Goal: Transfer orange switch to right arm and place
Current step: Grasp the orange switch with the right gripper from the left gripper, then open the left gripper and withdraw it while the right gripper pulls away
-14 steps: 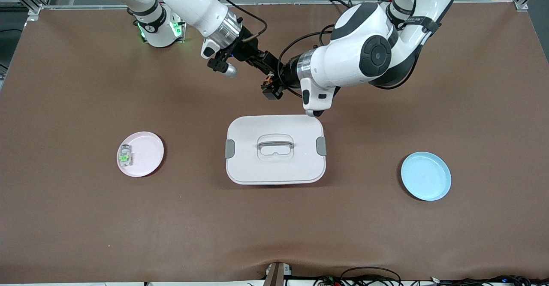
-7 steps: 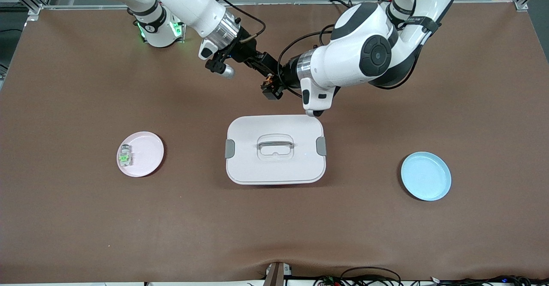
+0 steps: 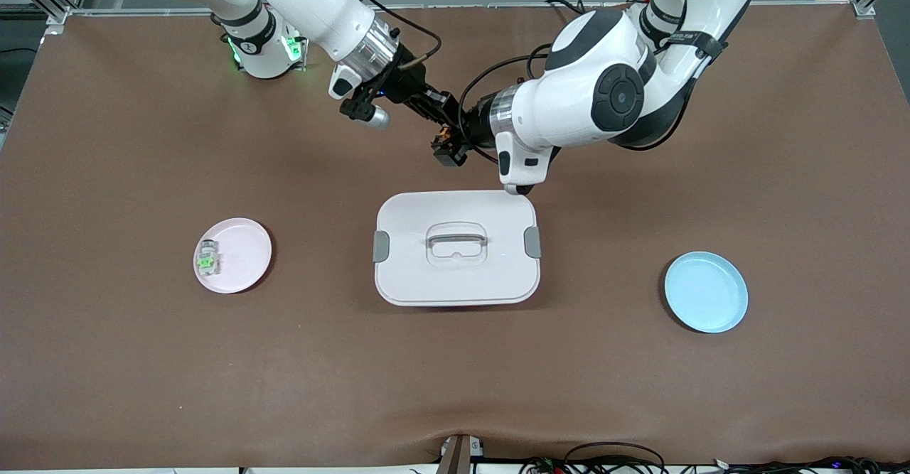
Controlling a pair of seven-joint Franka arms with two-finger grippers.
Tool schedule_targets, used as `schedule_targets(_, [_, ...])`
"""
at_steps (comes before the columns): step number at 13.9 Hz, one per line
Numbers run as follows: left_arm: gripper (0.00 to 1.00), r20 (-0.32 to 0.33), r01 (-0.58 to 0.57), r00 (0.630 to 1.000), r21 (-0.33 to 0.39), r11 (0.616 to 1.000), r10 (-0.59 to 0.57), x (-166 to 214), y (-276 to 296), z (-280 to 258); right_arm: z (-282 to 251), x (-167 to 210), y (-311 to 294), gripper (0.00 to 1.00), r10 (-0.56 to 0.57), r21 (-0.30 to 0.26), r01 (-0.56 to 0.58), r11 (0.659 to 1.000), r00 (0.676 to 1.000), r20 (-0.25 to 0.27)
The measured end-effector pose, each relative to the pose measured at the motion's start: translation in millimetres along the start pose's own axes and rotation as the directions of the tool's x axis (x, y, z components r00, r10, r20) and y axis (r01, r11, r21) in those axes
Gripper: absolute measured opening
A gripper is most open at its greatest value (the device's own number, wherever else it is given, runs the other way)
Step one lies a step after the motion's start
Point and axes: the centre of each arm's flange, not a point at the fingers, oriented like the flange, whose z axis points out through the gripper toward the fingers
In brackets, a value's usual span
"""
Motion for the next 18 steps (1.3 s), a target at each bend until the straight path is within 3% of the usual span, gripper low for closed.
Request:
schedule_targets(3, [0.72,0.000,-0.001,1.000,-0.003,1.000,0.001,0,0,0,0,1,0,0.39,-0.003,-0.001,0.003,1.000,1.000,-0.002])
schedule_targets(4, [0.76,0.000,-0.001,1.000,-0.003,1.000,0.001,0,1,0,0,1,0,0.39,-0.003,-0.001,0.003,1.000,1.000,-0.003])
schedule_targets(6, [0.95,0.000,-0.007,1.000,-0.017,1.000,0.007,-1,2,-5,2,2,1,0.39,-0.001,-0.006,0.001,1.000,1.000,-0.003])
schedule_targets(8, [1.00,-0.009,-0.017,1.000,-0.043,0.999,0.017,1,6,-19,3,2,2,0.39,-0.001,-0.008,0.001,1.000,1.000,-0.003])
schedule_targets(10, [1.00,-0.080,-0.047,0.996,-0.074,0.996,0.041,13,9,-40,3,3,3,0.39,-0.002,-0.020,0.002,1.000,1.000,0.003])
schedule_targets(12, [1.00,-0.205,-0.090,0.976,-0.090,0.992,0.070,27,12,-59,3,9,6,0.39,-0.074,-0.080,0.074,0.994,0.997,0.004])
schedule_targets(15, [1.00,-0.368,-0.211,0.913,-0.066,0.975,0.173,64,11,-92,-10,30,11,0.39,-0.246,-0.232,0.249,0.940,0.968,0.043])
schedule_targets(18, [1.00,-0.460,-0.333,0.837,0.001,0.943,0.296,127,-2,-148,-47,57,13,0.39,-0.432,-0.368,0.448,0.815,0.892,0.130])
